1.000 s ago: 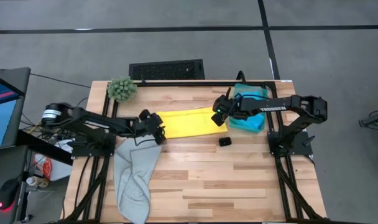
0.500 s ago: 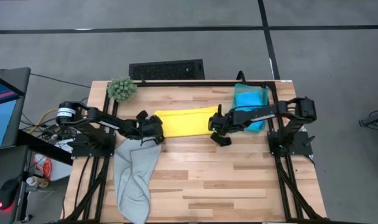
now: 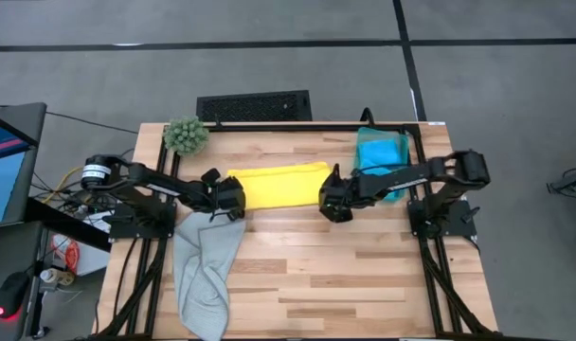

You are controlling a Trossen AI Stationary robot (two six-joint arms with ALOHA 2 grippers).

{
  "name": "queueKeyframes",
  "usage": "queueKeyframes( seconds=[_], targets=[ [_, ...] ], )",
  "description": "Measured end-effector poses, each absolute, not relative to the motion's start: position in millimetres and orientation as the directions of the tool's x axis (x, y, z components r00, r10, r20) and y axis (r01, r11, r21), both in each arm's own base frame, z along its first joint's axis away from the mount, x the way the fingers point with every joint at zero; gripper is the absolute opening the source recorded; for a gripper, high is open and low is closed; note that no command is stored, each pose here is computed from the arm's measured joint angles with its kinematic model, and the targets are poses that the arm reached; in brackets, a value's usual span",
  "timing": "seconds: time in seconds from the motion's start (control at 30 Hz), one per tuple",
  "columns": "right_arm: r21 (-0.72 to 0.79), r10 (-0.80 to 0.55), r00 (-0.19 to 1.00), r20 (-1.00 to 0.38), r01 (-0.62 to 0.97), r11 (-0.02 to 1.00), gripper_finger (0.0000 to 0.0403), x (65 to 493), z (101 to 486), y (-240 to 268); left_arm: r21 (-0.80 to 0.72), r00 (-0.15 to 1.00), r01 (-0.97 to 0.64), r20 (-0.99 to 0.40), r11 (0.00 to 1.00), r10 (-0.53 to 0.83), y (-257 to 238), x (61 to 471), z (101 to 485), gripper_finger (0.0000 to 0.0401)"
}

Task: Fold microfiber towels
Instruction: Fold the yellow microfiber cloth

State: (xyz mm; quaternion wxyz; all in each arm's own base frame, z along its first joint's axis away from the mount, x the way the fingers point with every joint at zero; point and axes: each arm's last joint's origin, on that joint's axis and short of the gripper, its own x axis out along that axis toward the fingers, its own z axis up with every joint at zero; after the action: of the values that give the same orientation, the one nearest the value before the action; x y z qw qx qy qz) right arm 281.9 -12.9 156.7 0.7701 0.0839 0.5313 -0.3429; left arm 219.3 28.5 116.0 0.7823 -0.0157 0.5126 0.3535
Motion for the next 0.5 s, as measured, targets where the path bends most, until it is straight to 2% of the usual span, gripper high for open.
queueKeyframes(
  seconds=[0.17, 0.37, 0.5],
  targets=[
    [-0.069, -0.439, 0.302, -0.846, 0.755, 0.652, 0.0130, 274.7, 187.7, -22.3, 0.263, 0.318, -0.584, -0.797, 0.768, 0.514, 26.5, 220.1, 138.9, 0.0061],
    [0.075, -0.361, 0.336, -0.870, 0.814, 0.577, 0.0207, 276.2, 189.4, -49.2, 0.244, 0.331, -0.608, -0.787, 0.755, 0.521, 31.5, 216.0, 147.1, 0.0061],
    [0.081, -0.342, 0.308, -0.888, 0.836, 0.543, 0.0253, 283.5, 173.9, -66.4, 0.227, 0.337, -0.601, -0.798, 0.767, 0.500, 31.1, 216.3, 146.8, 0.0061]
  ],
)
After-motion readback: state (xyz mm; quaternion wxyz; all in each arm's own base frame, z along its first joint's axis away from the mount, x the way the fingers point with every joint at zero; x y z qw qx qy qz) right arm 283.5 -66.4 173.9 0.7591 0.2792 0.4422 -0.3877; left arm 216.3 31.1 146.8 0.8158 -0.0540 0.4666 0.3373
